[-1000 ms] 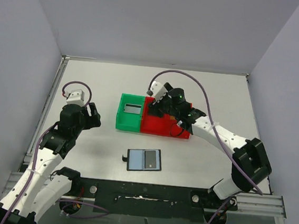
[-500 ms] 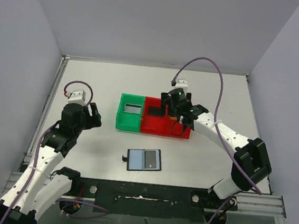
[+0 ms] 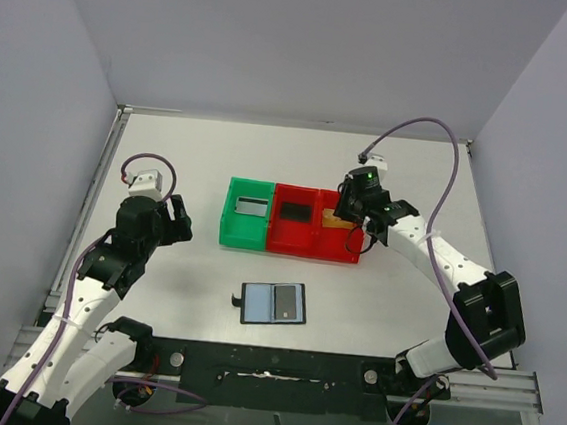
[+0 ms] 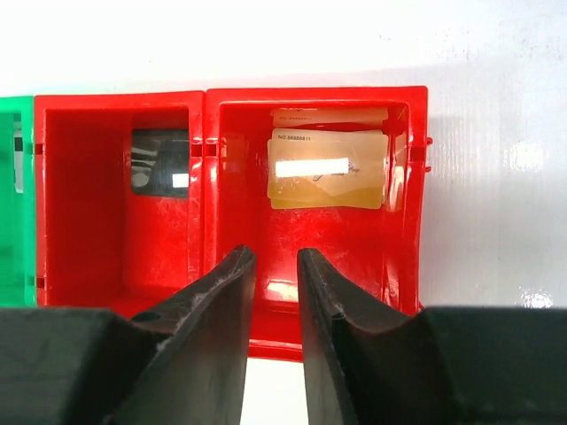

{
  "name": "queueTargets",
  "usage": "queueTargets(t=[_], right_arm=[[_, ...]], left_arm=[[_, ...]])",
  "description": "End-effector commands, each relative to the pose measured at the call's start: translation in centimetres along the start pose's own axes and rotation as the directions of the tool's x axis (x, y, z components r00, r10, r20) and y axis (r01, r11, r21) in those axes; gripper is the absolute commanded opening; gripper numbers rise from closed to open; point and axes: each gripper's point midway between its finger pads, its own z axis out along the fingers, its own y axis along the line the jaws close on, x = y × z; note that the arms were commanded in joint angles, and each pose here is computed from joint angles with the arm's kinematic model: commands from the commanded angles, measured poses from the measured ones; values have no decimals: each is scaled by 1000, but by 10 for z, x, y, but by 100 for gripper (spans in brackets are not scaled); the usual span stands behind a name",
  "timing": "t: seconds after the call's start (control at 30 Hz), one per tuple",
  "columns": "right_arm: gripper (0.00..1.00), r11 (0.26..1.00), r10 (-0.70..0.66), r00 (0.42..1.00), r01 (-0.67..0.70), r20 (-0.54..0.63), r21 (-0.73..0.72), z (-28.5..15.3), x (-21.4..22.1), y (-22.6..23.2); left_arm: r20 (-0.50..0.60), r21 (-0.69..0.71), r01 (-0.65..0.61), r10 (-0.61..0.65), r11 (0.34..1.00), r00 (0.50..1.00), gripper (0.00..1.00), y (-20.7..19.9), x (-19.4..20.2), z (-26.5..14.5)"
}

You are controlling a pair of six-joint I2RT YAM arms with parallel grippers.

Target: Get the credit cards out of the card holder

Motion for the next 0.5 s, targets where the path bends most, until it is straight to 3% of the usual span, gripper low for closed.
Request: queueTargets(t=[0.0,0.17,0.47], right_arm=[[26,999,2,999,-4,-33,-39,10,6,4],[11,1000,-6,998,6,-65,4,26,16,-3],[7,995,-68,992,76,-111,70,62,33,-15]], left_arm=[[62,32,-3,1,999,998,73,-8,-18,0],[59,27,-2,1,1000,998,73,-7,-17,0],[55,26,-3,1,1000,998,73,-7,-17,1]])
